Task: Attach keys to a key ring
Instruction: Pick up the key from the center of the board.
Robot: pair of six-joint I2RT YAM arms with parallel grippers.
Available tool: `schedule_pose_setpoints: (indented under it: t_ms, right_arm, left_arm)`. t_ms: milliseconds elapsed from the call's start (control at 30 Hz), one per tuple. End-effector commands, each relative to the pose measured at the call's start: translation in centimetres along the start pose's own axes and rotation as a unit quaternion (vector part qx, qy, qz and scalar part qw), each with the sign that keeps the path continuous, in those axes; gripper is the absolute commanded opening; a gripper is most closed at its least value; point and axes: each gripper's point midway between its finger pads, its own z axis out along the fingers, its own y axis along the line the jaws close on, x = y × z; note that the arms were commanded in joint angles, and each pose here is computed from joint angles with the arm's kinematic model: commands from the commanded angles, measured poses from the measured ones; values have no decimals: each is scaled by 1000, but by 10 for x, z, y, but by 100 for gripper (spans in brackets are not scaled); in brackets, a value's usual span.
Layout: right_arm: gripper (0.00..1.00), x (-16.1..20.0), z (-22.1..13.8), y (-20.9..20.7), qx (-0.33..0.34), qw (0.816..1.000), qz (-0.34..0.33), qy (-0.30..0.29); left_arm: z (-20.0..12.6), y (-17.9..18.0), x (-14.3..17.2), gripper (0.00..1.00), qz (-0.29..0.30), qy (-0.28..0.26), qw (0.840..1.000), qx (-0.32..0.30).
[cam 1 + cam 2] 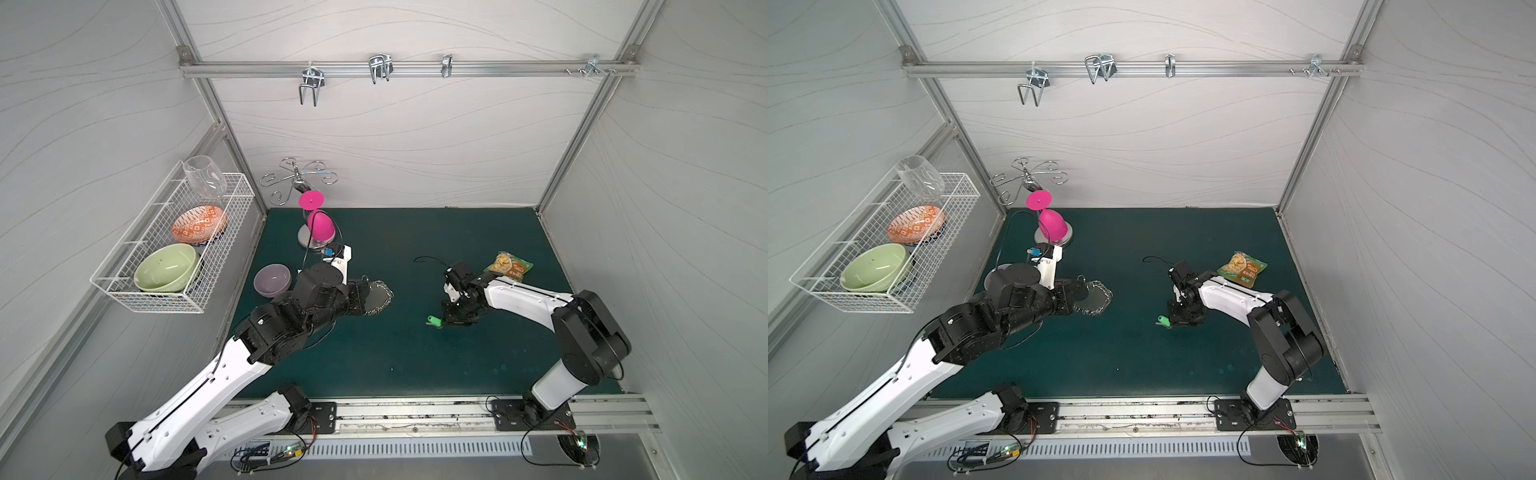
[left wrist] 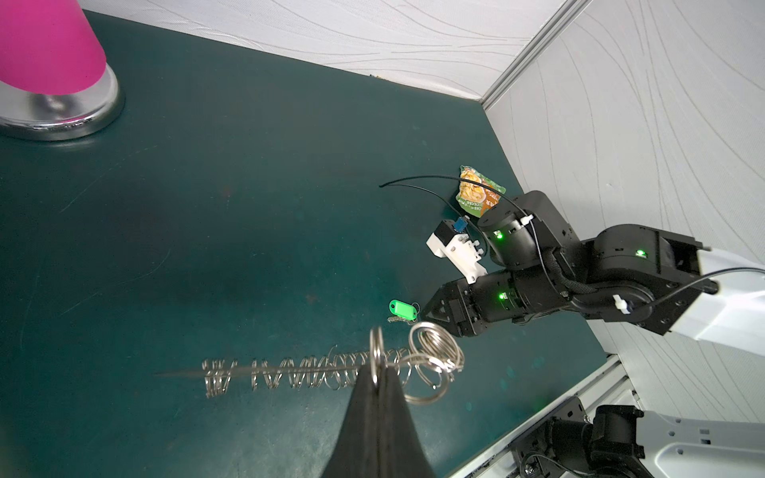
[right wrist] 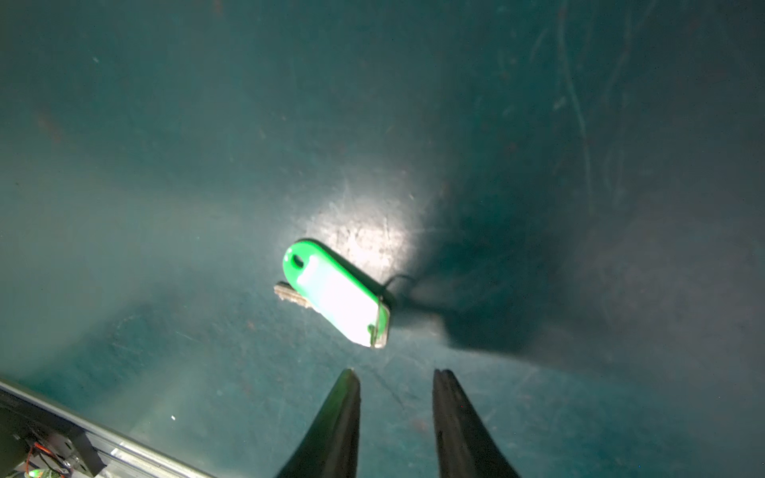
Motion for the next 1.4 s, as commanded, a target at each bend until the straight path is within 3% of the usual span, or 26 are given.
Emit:
schedule_pose_setpoints:
  t_ms: [0,267,1000,1200,1367]
  right_arm:
    - [31,-8,1,5,-8,1000,5,-2]
    - [22,-14,8,7,-7,1000,5,6]
    - [10,-16,18,5,-4,1000,6,11]
    - [0,-19,17,8,-14,1000,-10,4]
    - [0,-27,1,18,-33,998,-49,-31]
  left_arm:
    - [-15,-20,-30,0,-3,-50,998,37]
    - [-13,-22,-30,0,0,-47,998,38]
    - [-14,-19,-28,0,1,-44,998,36]
    - [-15,-18,-27,0,2,-44,998,34]
    - [-16,-18,-28,0,3,-43,999,32]
